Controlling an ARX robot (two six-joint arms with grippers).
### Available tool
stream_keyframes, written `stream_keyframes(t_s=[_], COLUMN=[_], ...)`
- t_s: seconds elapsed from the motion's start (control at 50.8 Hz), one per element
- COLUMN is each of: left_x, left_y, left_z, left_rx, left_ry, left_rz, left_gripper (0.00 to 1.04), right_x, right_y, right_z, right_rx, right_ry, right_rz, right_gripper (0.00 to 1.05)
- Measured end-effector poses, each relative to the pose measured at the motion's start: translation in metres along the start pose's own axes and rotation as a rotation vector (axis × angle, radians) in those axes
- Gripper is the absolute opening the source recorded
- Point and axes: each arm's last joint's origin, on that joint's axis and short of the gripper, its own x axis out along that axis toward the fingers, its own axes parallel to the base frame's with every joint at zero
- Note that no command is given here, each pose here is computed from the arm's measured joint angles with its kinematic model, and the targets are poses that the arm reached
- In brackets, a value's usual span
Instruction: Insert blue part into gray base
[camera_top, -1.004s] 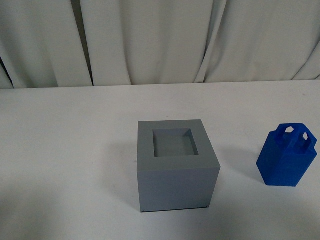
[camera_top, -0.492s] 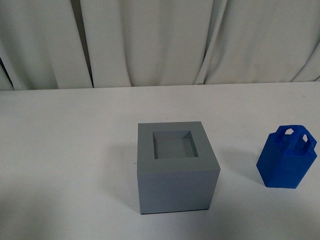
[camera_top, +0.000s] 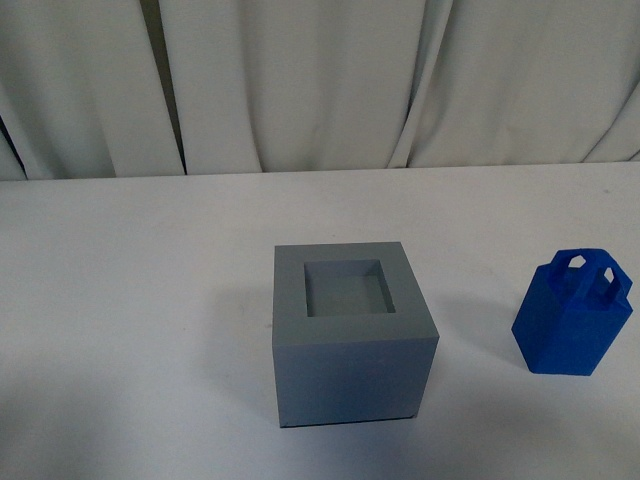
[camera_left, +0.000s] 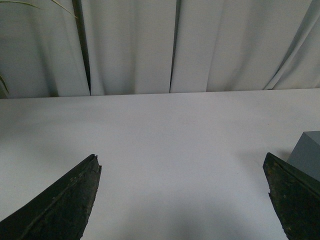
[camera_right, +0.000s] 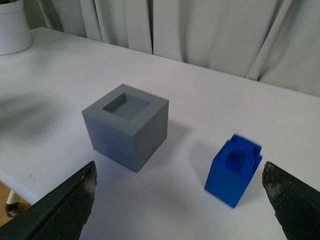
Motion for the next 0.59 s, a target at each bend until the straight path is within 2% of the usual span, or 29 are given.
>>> stream_keyframes(t_s=[0.256,0.413,0.59], left_x=[0.0,0.0,0.0], left_y=[0.0,0.0,0.0], left_z=[0.0,0.0,0.0], left_rx=[0.0,0.0,0.0], left_ry=[0.0,0.0,0.0], left_rz=[0.0,0.0,0.0], left_gripper=[0.99,0.99,0.99], right_x=[0.054,0.094,0.132], right_y=[-0.027,-0.049,-0.071], right_z=[0.057,0.09,0.095], right_rx=[-0.159,-0.32,-0.459], right_ry=[0.12,0.28,0.538], right_rz=[0.087,0.187,0.342], right_gripper=[0.97,0.97,0.97])
